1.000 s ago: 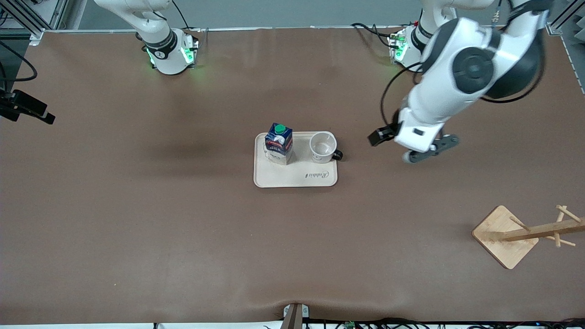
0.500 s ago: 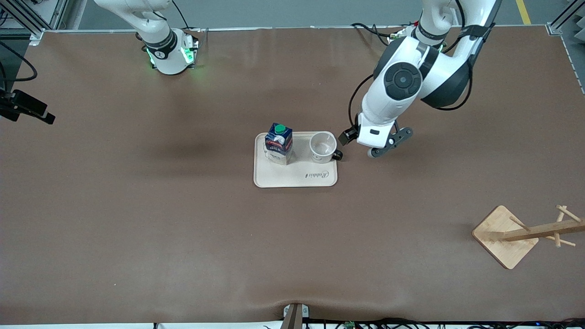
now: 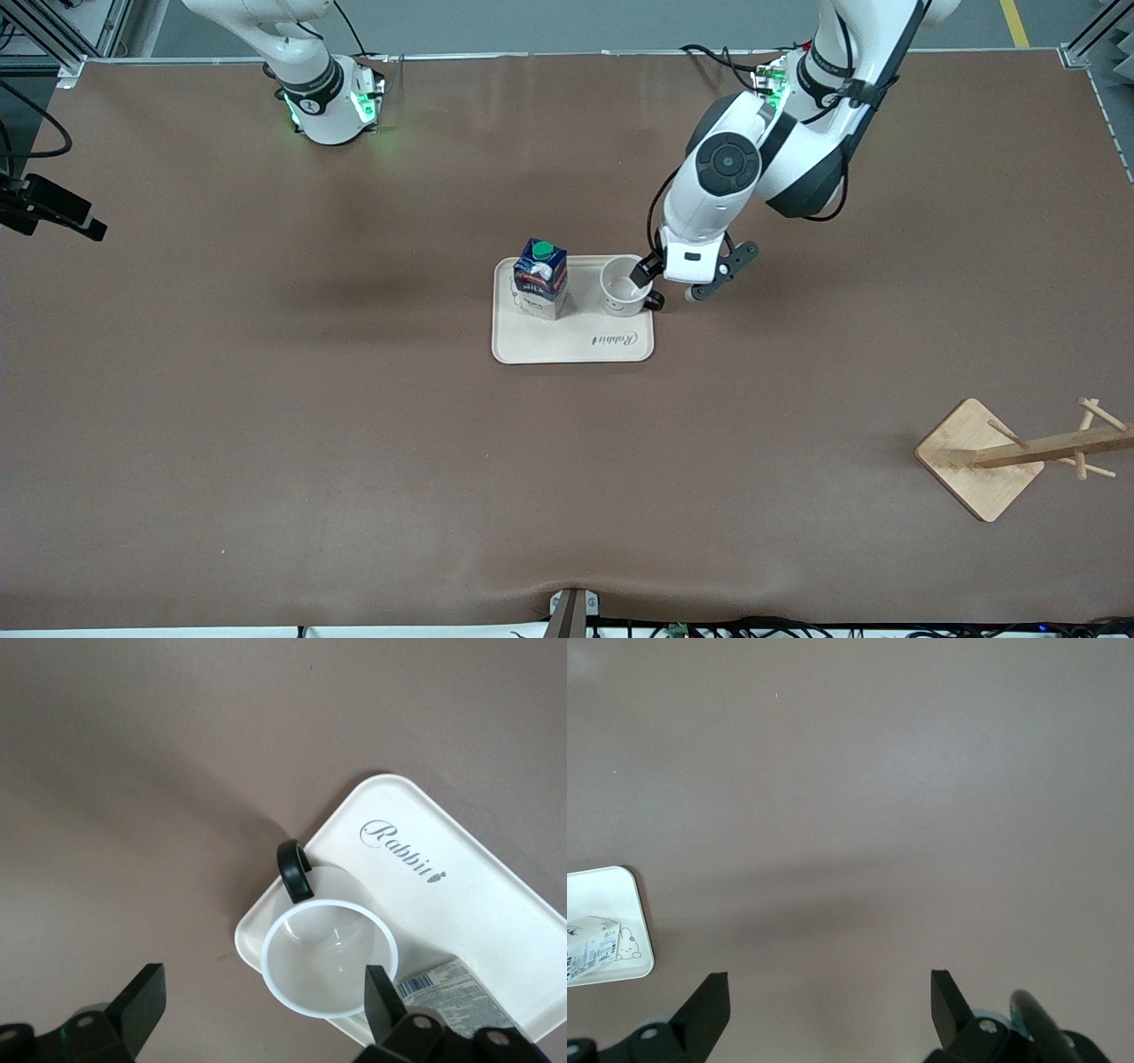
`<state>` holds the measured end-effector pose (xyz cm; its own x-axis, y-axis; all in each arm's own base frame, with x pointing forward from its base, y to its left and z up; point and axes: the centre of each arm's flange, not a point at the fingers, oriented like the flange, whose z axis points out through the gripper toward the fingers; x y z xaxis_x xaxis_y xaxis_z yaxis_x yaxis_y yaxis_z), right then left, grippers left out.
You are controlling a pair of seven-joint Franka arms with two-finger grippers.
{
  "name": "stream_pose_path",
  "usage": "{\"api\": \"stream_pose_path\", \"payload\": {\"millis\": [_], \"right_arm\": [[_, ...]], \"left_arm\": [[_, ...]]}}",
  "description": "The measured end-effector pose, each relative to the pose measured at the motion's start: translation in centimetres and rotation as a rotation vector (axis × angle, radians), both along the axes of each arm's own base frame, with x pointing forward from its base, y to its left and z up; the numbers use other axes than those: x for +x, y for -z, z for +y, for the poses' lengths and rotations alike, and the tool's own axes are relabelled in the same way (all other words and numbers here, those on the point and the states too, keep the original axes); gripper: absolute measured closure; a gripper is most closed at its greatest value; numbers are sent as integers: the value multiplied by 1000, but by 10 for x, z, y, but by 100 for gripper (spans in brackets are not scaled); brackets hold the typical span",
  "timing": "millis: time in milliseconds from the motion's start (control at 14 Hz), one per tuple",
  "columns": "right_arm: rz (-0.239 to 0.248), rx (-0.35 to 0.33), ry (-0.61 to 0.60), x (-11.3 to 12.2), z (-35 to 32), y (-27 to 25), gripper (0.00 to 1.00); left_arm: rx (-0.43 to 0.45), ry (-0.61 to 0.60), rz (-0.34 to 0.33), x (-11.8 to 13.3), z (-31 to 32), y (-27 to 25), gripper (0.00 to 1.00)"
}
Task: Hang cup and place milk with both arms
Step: 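Move the left gripper toward the white mug on the tray, then lower the left gripper into the mug rim and grasp it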
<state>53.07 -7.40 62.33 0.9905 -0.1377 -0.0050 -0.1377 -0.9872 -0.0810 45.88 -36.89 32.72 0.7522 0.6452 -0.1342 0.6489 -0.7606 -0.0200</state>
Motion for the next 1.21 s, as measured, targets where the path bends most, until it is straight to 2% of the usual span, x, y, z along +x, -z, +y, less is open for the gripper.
{"api": "stream_pose_path", "payload": {"millis": [214, 286, 429, 857, 1214], "right_arm": [[0, 0, 0, 0, 0, 0, 0], [0, 0, 0, 0, 0, 0, 0], [0, 0, 0, 0, 0, 0, 0], [-3, -1, -12, 1, 5, -1, 0], [-8, -3, -18, 6, 9, -4, 0]], "left_arm": [[4, -16, 8, -10, -14, 19, 6], [7, -17, 13, -11, -15, 24, 11], [10, -34, 18, -10, -15, 31, 15], [7, -67, 13, -23, -26, 56, 20], [10, -85, 20, -28, -32, 73, 31]]}}
